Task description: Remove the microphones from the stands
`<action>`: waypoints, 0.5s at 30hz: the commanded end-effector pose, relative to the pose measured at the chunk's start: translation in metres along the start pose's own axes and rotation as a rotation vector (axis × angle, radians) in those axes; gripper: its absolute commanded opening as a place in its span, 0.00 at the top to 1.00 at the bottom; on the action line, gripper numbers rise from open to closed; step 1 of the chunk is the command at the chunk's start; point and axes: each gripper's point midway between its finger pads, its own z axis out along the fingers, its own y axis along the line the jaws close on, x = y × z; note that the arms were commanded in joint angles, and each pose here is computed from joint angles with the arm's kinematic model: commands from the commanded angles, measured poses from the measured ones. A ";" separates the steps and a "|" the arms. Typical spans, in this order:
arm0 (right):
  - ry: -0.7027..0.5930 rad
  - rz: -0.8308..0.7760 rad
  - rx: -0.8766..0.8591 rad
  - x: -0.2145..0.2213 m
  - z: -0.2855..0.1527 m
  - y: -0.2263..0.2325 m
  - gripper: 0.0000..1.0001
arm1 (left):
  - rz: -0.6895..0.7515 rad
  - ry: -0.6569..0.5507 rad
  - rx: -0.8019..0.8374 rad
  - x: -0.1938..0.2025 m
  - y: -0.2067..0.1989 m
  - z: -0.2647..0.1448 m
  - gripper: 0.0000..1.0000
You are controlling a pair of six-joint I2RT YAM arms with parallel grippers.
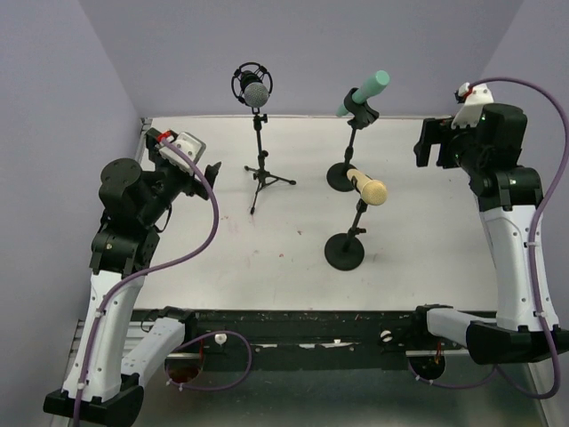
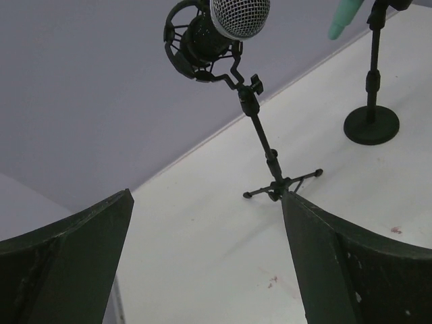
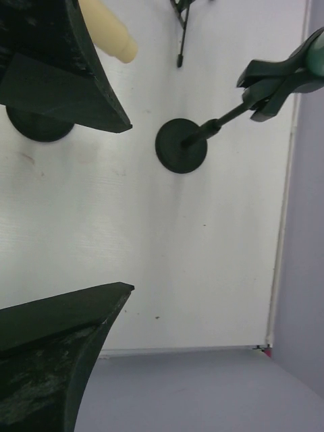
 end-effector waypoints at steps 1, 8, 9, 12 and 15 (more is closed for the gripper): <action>-0.034 -0.048 -0.063 -0.028 -0.024 0.009 0.00 | 0.170 -0.123 0.112 -0.036 -0.016 -0.017 0.01; -0.110 -0.155 -0.342 -0.034 -0.048 0.055 0.00 | 0.086 -0.194 0.489 -0.051 -0.088 -0.018 0.01; -0.115 -0.149 -0.348 -0.034 -0.049 0.057 0.00 | 0.077 -0.188 0.540 -0.052 -0.097 -0.018 0.01; -0.123 -0.141 -0.356 -0.032 -0.057 0.059 0.00 | 0.056 -0.196 0.636 -0.054 -0.114 -0.016 0.01; -0.105 -0.137 -0.370 -0.027 -0.064 0.062 0.00 | 0.047 -0.233 0.679 -0.058 -0.128 -0.011 0.01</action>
